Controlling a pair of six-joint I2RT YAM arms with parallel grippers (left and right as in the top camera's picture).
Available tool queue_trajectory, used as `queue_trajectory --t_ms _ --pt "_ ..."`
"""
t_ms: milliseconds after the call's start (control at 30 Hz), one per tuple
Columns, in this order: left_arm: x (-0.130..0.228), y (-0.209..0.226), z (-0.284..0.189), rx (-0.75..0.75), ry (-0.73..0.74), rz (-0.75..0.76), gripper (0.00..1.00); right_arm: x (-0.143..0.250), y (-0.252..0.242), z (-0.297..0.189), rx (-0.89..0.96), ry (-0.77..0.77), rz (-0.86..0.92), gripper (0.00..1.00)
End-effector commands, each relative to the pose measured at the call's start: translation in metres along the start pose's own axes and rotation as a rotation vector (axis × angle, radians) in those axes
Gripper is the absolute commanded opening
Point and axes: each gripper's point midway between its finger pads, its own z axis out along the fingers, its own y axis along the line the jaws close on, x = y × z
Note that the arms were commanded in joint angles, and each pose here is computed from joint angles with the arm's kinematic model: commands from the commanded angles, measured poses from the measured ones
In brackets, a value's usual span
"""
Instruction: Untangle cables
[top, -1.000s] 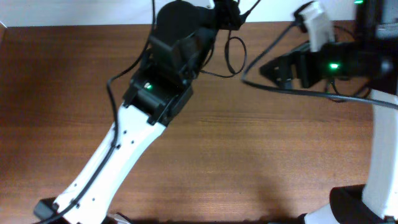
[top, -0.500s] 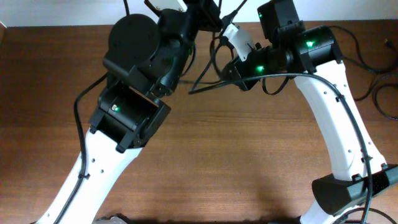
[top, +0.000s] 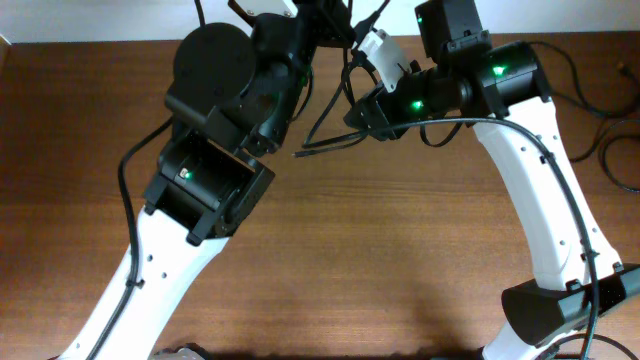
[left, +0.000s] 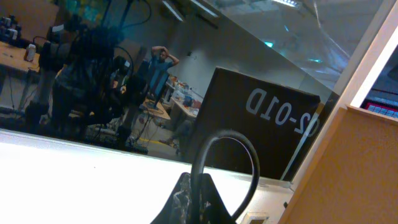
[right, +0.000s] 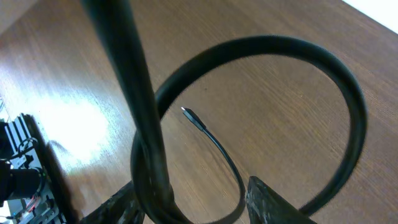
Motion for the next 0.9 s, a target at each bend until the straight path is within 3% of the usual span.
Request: queue_trajectory --t_ms 0,33,167,400,433,467,567,667,733,800,833,867 --pt "-0.026 -0.003 -0.009 0.008 -0.058 0.002 0.0 -0.002 0.01 0.006 -0.033 -0.001 -0.014 0.29" --pt "-0.026 -0.003 -0.009 0.008 -0.058 0.002 0.0 -0.003 0.011 0.007 -0.035 -0.002 -0.018 0.04" --pt "-0.022 0.006 -0.009 -0.04 -0.047 0.009 0.0 -0.003 0.011 0.007 -0.029 0.001 -0.021 0.04" --pt "0.038 0.102 -0.007 -0.385 0.176 0.142 0.0 -0.016 0.013 -0.064 0.06 -0.135 -0.01 0.04" --pt "0.044 0.108 -0.005 -0.401 0.193 0.15 0.01 -0.017 0.012 -0.08 0.086 -0.166 -0.011 0.04" --pt "0.047 0.11 -0.003 -0.405 0.199 0.153 0.12 -0.016 0.01 -0.091 0.106 -0.185 -0.008 0.04" --pt "0.052 0.112 -0.004 -0.413 0.219 0.16 0.11 -0.011 -0.008 -0.116 0.197 -0.214 0.018 0.04" --pt "0.082 0.121 -0.006 -0.43 0.329 0.188 0.13 -0.008 -0.019 -0.128 0.229 -0.234 0.067 0.04" --pt "0.124 0.127 0.0 -0.41 0.458 0.202 0.29 -0.008 -0.019 -0.128 0.23 -0.234 0.067 0.04" --pt "0.157 0.131 0.005 -0.393 0.545 0.206 0.72 -0.008 -0.021 -0.128 0.242 -0.23 0.069 0.04" --pt "0.174 0.134 0.007 -0.387 0.589 0.207 0.99 -0.006 -0.024 -0.129 0.259 -0.225 0.072 0.04" --pt "0.192 0.137 0.008 -0.378 0.641 0.207 0.99 -0.006 -0.025 -0.129 0.265 -0.223 0.073 0.04"
